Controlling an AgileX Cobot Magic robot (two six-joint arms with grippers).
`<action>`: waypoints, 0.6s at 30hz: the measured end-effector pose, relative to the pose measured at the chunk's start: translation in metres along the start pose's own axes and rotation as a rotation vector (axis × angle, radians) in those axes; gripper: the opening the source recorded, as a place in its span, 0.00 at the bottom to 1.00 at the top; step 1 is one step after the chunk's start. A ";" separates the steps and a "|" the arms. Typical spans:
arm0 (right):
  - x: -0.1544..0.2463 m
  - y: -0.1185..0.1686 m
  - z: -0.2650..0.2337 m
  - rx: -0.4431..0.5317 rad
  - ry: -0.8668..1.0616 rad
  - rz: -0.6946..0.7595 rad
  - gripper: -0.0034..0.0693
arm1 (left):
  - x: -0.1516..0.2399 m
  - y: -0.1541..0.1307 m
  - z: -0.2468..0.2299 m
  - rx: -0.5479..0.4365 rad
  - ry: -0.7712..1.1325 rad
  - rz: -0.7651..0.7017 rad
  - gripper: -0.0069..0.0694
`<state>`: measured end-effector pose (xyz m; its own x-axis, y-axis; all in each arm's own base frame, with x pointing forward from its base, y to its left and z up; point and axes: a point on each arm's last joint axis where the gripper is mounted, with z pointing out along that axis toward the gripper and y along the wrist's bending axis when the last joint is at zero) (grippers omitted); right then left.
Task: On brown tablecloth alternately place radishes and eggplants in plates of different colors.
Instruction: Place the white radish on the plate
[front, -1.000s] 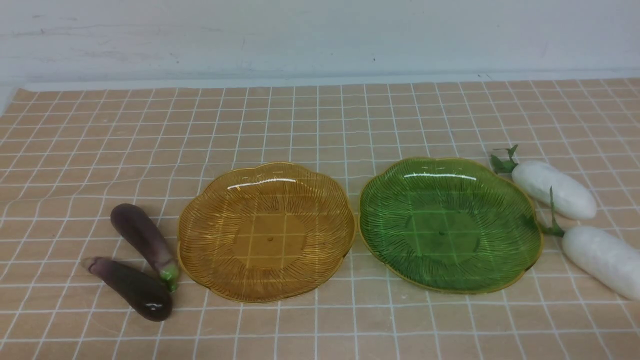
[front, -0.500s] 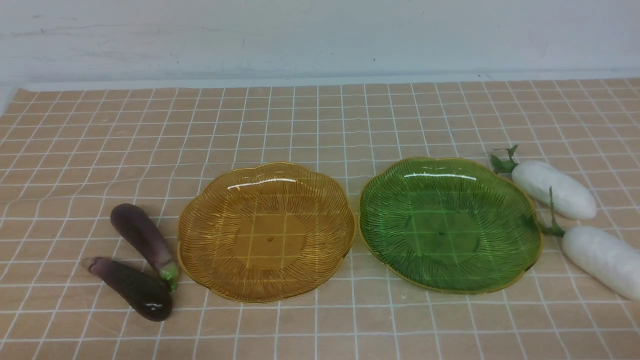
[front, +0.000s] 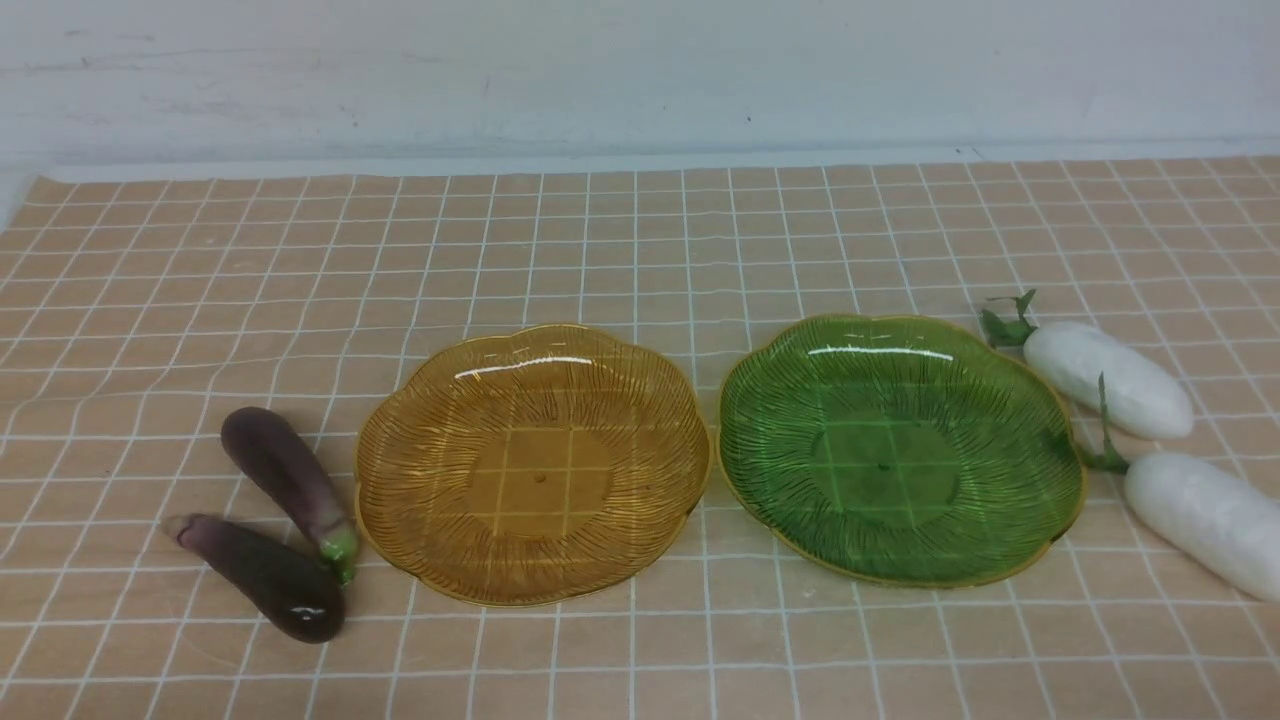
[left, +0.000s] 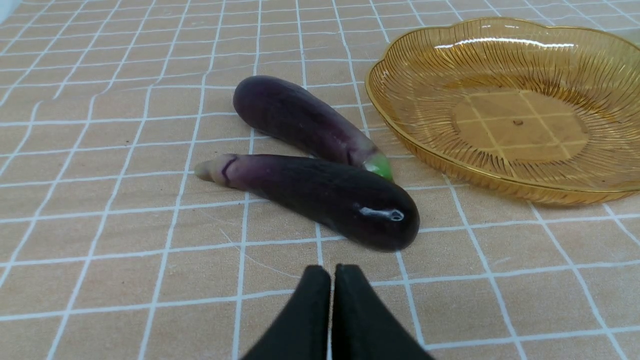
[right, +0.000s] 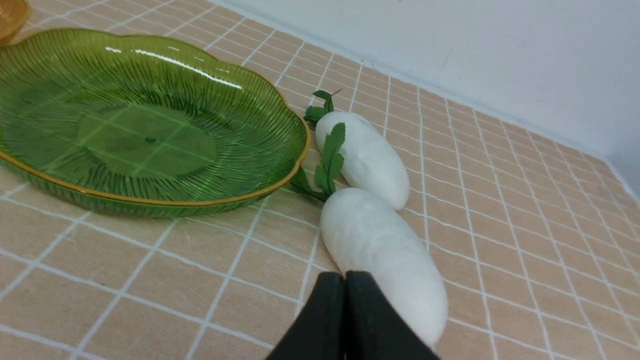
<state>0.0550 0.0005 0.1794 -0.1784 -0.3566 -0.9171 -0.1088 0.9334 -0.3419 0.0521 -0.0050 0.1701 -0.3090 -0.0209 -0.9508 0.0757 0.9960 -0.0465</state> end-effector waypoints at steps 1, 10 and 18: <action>0.000 0.000 0.000 0.000 -0.003 0.005 0.02 | 0.000 0.000 0.000 0.000 0.000 -0.001 0.09; -0.012 0.008 -0.001 -0.150 -0.082 0.968 0.02 | -0.004 -0.019 -0.002 0.212 0.050 -0.907 0.09; -0.018 0.005 -0.002 -0.160 -0.143 1.120 0.02 | -0.010 -0.024 -0.004 0.300 0.059 -1.188 0.09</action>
<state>0.0558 0.0115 0.1943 -0.1421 0.6914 -0.7084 -0.0839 0.7047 0.7045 0.0499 -0.0281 0.1820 -0.3767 -0.8906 -0.2548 -0.0695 0.3014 -0.9510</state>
